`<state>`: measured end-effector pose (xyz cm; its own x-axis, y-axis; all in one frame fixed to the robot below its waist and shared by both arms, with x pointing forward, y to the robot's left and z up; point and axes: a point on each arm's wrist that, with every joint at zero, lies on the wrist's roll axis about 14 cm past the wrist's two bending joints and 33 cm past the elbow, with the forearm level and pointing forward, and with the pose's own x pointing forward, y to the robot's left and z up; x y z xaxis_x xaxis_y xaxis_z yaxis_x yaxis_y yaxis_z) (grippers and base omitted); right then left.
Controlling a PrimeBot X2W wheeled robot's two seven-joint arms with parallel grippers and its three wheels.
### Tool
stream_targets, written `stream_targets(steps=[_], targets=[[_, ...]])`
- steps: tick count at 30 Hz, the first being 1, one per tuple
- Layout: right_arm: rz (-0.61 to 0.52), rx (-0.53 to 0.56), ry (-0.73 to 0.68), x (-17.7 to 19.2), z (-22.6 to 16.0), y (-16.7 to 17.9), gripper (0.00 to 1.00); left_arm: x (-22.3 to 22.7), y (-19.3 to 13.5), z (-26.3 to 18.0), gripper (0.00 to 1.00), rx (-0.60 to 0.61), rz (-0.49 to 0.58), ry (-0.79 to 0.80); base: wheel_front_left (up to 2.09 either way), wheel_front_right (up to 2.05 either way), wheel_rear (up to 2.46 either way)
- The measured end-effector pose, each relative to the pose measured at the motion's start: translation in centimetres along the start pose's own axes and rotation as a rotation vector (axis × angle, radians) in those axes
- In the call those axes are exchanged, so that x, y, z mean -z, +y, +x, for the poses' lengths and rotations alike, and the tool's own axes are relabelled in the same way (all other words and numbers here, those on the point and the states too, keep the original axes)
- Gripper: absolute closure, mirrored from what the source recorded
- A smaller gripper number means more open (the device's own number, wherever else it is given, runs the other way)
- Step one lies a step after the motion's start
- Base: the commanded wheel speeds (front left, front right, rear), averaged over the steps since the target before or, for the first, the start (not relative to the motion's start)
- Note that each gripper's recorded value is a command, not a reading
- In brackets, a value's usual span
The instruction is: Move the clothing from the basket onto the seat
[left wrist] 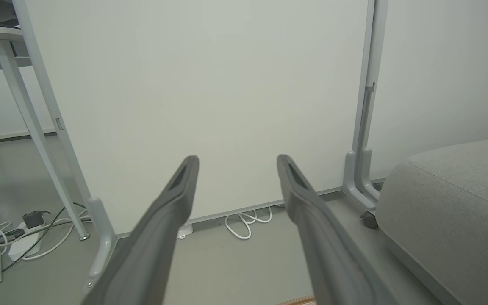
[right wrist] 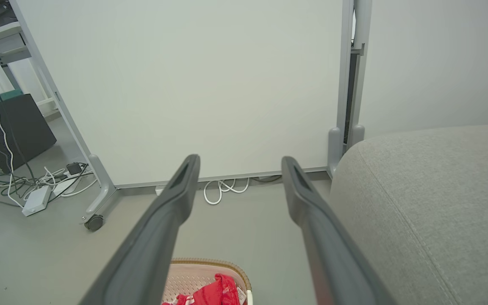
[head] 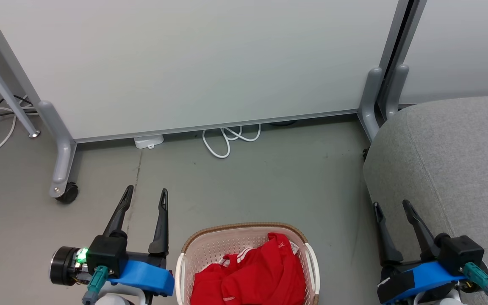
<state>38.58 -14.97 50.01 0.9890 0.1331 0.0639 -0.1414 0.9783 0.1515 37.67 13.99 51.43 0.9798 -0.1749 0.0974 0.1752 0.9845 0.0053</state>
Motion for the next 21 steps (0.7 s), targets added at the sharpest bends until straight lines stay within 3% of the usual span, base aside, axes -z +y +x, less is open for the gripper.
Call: stream_targets(steps=[21], targets=[[0.011, 0.011, 0.009, 0.3, 0.0, -0.3, 0.0, 1.1, 0.4, -0.2, 0.0, -0.012, -0.031, 0.033, 0.0, 0.0, 0.0]])
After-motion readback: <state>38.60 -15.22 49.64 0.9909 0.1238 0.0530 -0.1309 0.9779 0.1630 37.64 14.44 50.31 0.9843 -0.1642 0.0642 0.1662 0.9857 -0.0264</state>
